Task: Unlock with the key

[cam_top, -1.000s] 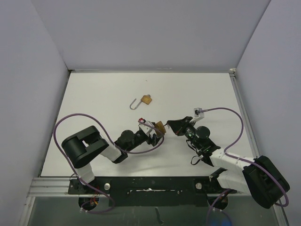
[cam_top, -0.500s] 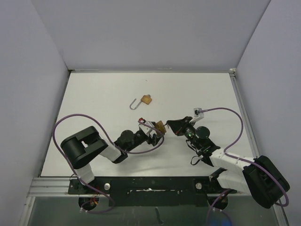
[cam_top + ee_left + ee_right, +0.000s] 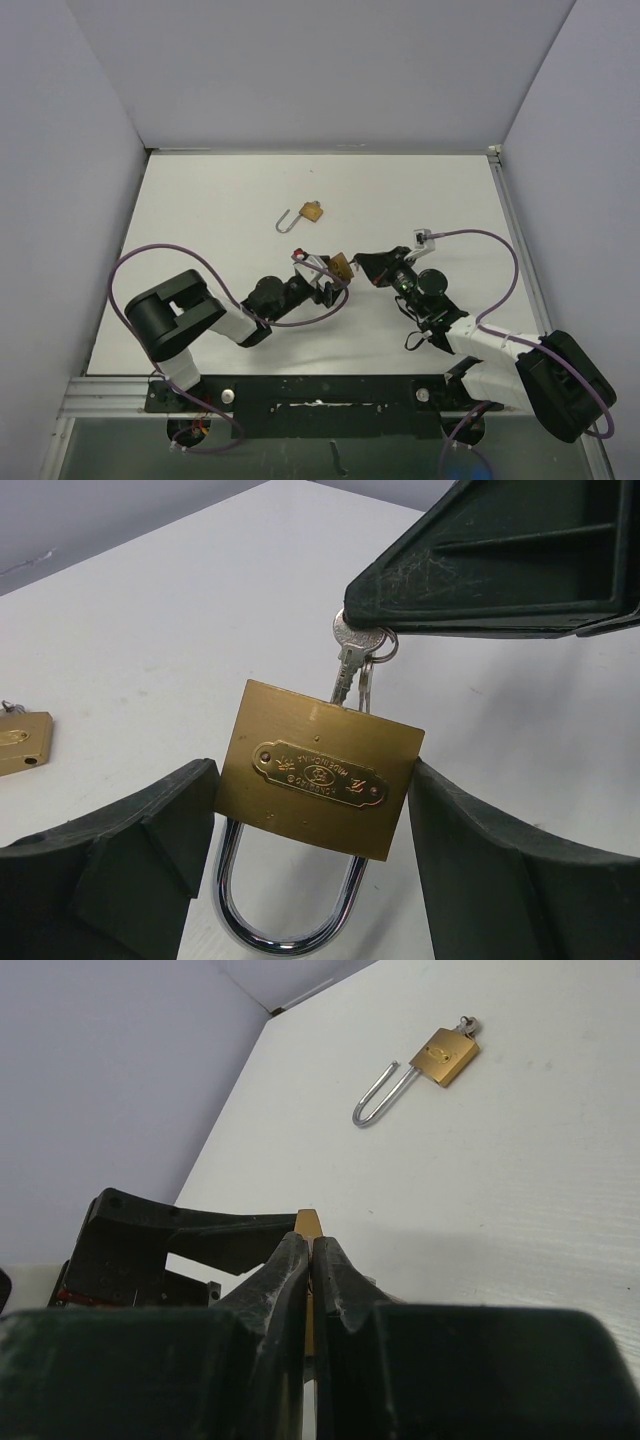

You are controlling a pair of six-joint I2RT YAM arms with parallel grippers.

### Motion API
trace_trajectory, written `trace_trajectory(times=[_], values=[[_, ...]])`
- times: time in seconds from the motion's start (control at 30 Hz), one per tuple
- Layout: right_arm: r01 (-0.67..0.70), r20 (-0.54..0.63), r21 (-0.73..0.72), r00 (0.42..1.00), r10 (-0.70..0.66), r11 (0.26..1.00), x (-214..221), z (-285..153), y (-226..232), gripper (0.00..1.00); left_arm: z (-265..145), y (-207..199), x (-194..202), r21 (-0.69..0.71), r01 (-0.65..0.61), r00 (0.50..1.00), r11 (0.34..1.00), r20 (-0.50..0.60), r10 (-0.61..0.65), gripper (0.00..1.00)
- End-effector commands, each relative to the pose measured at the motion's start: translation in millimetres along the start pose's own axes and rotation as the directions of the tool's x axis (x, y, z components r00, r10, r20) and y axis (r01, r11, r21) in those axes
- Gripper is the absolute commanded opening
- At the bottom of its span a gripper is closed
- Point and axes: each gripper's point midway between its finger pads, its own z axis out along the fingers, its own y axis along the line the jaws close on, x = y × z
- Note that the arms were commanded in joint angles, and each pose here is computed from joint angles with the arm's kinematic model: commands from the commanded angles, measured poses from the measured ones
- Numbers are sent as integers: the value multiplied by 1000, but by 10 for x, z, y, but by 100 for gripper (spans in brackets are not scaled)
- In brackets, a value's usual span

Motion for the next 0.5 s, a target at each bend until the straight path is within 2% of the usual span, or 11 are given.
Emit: trace_trajectory(times=[0.0,0.47], values=[[-12,49,-25,999,13,1000,-92,9,71,0,117,21,-1050,-23,5,946,1000,323,3,0],[-31,43,-48,998,34,998,-73,15,106,0,138,37,-1253,-34,3,929,999,370,10,0]])
